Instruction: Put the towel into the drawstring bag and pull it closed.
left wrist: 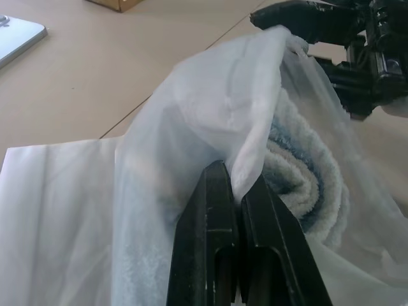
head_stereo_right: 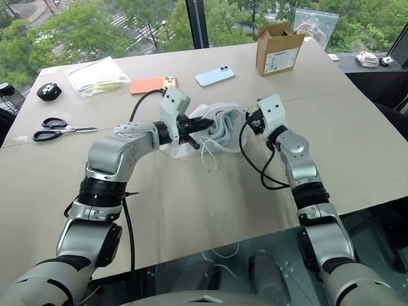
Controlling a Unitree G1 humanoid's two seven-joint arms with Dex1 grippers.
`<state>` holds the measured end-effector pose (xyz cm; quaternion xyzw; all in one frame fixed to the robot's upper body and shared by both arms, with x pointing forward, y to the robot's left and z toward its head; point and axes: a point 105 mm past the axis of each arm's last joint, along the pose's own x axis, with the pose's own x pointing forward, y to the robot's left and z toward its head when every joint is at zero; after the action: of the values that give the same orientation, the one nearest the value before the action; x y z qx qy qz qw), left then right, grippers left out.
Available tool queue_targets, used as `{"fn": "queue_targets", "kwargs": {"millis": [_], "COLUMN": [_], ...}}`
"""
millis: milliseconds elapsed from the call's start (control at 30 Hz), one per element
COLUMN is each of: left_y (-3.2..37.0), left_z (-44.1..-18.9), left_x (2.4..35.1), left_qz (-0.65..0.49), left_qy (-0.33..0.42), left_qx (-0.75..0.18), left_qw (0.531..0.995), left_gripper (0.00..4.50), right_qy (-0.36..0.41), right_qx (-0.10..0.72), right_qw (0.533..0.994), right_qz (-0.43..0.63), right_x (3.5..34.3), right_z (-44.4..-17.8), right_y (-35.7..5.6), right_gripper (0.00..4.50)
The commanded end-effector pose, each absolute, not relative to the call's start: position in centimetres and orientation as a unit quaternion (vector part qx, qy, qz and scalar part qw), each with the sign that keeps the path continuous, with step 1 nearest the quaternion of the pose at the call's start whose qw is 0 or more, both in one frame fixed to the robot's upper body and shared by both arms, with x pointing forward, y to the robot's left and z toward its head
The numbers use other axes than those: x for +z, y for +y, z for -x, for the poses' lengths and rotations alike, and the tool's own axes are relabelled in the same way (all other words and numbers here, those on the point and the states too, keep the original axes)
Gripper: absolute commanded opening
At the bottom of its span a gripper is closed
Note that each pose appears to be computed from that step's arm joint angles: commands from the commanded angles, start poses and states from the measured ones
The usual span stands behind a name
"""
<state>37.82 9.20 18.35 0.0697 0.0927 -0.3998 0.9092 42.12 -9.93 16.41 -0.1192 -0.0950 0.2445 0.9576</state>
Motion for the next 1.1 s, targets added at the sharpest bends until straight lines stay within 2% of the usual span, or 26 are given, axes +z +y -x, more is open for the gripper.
{"fn": "queue_targets", "kwargs": {"millis": [33,67,100,133,400,500,600,633,667,700,900,1100], "left_y": [9.5,9.5,9.5,9.5,9.3,9.1,9.7,10.0,10.5,11.0,12.5,13.5], "left_z": [-37.7,-37.7,-37.8,-37.8,-37.9,-37.7,-38.0,-38.2,-38.5,-38.3,-33.9,-30.4], "left_x": [19.4,19.3,19.3,19.3,19.3,20.9,22.4,22.6,22.9,23.4,24.7,20.5], "left_qz": [-0.075,-0.075,-0.075,-0.075,-0.072,-0.039,-0.018,-0.021,-0.029,-0.020,0.037,0.003], "left_qy": [0.071,0.071,0.071,0.072,0.071,0.035,0.004,-0.001,-0.012,-0.020,-0.019,0.073], "left_qx": [-0.397,-0.396,-0.395,-0.394,-0.401,-0.419,-0.412,-0.404,-0.390,-0.392,-0.479,-0.517], "left_qw": [0.912,0.913,0.913,0.913,0.910,0.906,0.911,0.915,0.920,0.919,0.877,0.853], "left_gripper": [0.00,0.00,0.00,0.00,0.00,0.00,0.84,1.25,2.00,2.10,2.10,2.10], "right_qy": [-0.118,-0.119,-0.120,-0.121,-0.123,-0.120,-0.119,-0.121,-0.124,-0.128,-0.130,-0.131], "right_qx": [0.236,0.236,0.234,0.233,0.232,0.225,0.219,0.219,0.218,0.218,0.223,0.229], "right_qw": [0.956,0.956,0.956,0.956,0.954,0.956,0.957,0.957,0.958,0.957,0.956,0.956], "right_qz": [0.126,0.127,0.128,0.129,0.143,0.145,0.146,0.145,0.140,0.139,0.139,0.130], "right_x": [17.3,17.3,17.4,17.5,17.9,18.0,18.2,18.4,18.7,19.0,19.3,19.4], "right_z": [-41.7,-41.6,-41.4,-41.3,-40.4,-40.4,-40.6,-40.6,-40.7,-40.7,-40.6,-40.5], "right_y": [-11.0,-11.3,-11.4,-11.6,-11.9,-12.0,-12.1,-12.0,-11.9,-11.6,-10.9,-10.2], "right_gripper": [1.27,0.87,0.27,0.04,0.04,0.04,0.00,0.00,0.00,0.00,0.00,0.00]}}
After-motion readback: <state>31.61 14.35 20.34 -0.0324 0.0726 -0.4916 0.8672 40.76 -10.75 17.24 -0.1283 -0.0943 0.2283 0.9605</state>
